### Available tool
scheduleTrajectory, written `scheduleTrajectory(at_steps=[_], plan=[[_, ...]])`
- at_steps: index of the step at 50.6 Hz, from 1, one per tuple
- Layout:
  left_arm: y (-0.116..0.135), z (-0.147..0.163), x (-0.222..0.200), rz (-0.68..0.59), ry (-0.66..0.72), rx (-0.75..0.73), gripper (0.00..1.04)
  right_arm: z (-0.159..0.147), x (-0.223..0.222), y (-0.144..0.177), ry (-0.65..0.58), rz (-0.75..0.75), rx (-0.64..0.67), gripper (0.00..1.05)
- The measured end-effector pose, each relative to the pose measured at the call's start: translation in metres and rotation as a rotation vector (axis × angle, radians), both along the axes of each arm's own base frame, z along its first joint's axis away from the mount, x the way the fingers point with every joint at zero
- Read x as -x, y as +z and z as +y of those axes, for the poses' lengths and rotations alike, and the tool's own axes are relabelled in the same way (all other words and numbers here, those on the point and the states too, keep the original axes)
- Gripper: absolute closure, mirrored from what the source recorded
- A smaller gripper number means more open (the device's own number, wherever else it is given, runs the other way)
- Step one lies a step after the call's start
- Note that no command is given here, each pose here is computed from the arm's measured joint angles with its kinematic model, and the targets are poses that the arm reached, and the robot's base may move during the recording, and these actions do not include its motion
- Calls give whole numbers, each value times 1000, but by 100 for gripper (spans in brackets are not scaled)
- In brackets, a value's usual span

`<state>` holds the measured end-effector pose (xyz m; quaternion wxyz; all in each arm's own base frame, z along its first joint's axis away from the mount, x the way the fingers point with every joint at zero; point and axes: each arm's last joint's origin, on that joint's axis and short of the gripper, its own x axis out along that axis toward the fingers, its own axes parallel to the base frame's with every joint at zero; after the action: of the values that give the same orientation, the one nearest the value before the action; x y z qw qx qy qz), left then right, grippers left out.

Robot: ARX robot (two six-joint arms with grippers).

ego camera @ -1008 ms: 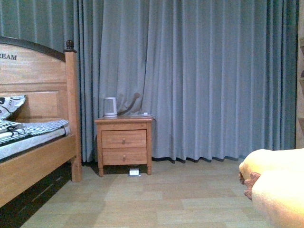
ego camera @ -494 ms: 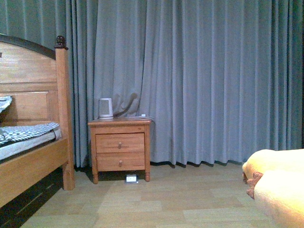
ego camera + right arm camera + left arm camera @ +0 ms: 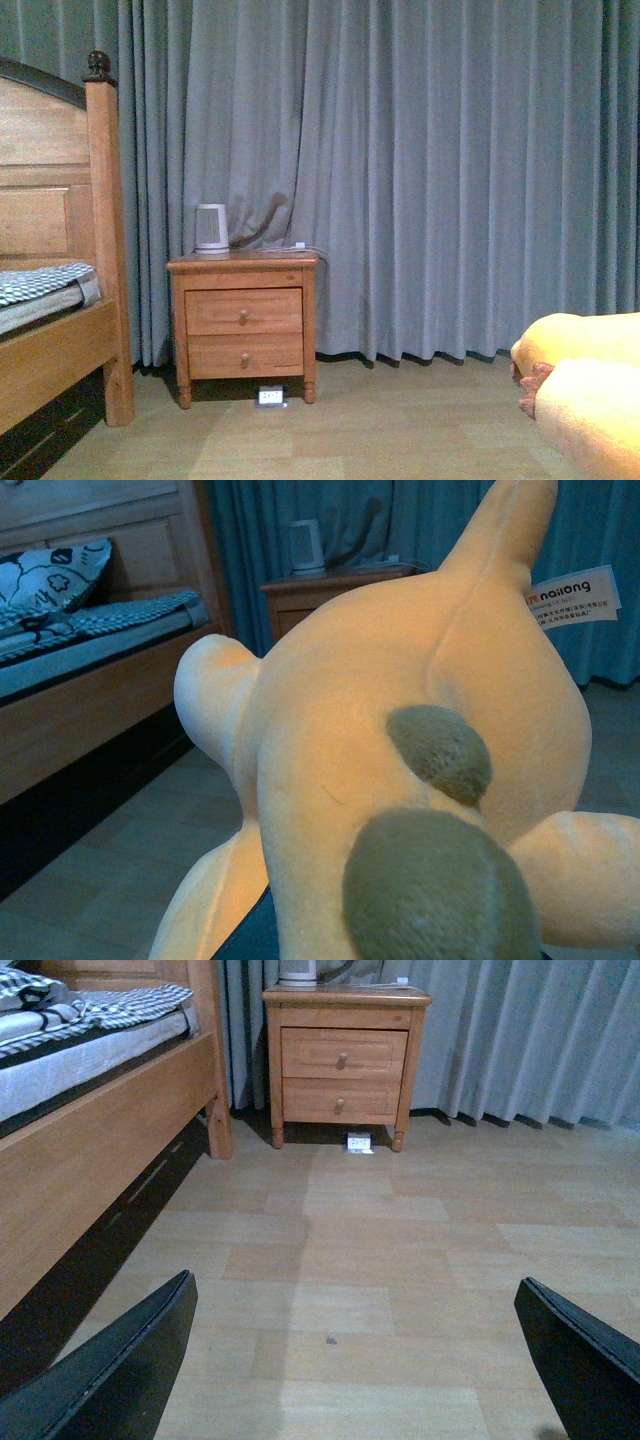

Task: Put away toys

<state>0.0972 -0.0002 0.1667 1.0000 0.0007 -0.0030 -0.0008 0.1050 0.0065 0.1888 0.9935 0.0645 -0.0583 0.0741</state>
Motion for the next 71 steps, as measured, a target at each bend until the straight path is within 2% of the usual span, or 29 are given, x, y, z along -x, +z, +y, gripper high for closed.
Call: scheduleTrajectory(at_steps=[71], plan=[[0,0,0,0,1,0,6,0,0,0,0,0,0,88]])
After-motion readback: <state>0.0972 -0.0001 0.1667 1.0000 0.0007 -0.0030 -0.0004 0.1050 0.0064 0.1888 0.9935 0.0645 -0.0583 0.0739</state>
